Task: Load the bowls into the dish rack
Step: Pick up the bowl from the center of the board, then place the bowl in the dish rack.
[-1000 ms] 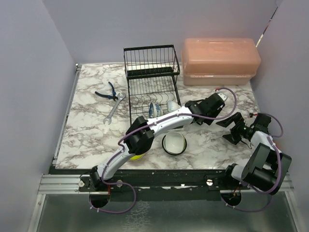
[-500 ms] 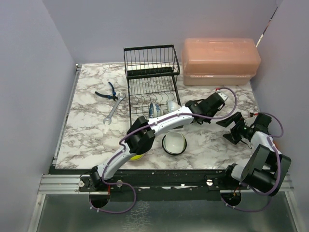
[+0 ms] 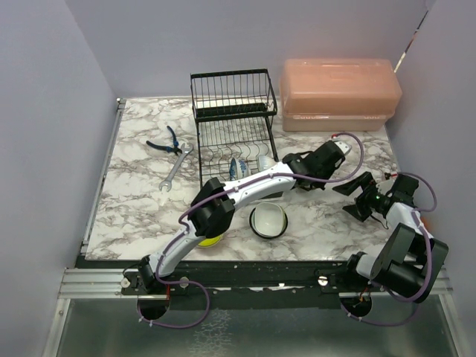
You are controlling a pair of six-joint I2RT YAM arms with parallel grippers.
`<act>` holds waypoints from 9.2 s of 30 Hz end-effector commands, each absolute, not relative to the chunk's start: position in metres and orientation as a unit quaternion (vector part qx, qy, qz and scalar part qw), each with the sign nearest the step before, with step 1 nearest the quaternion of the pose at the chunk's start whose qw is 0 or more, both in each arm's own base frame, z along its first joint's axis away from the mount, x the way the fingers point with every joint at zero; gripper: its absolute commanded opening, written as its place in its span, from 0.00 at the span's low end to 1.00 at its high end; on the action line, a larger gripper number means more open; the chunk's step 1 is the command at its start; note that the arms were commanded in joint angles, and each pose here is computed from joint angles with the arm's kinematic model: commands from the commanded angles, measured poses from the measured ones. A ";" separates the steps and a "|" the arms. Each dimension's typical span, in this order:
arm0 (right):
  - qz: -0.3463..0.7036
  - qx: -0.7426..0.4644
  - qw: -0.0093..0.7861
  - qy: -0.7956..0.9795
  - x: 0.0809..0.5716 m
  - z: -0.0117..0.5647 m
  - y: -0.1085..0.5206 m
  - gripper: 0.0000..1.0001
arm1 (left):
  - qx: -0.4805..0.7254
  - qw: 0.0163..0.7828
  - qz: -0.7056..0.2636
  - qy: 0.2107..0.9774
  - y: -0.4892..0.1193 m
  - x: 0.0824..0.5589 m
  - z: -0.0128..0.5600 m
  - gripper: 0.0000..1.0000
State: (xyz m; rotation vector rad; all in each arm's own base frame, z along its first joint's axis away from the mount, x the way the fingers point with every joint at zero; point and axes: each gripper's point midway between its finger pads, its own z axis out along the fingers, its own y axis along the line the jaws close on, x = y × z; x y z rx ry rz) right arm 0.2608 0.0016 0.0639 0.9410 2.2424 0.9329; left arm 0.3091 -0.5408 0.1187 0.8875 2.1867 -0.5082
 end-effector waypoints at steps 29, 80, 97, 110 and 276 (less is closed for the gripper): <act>0.379 0.308 0.290 0.823 0.265 0.078 0.008 0.99 | 0.170 0.332 -0.492 0.786 -0.519 0.328 0.186 0.33; 0.382 0.303 0.286 0.825 0.264 0.075 0.009 0.98 | 0.460 0.336 -0.261 0.779 -0.539 0.301 0.146 0.00; 0.398 0.286 0.309 0.816 0.270 0.094 0.011 1.00 | 0.324 0.393 -0.471 0.720 -0.512 0.313 0.285 0.00; 0.409 0.269 0.316 0.813 0.274 0.107 0.019 1.00 | 0.179 0.438 -0.614 0.632 -0.386 0.315 0.336 0.00; 0.310 0.118 0.303 0.893 0.318 0.166 0.085 1.00 | -0.066 0.502 -0.348 0.789 -0.128 0.323 0.182 0.99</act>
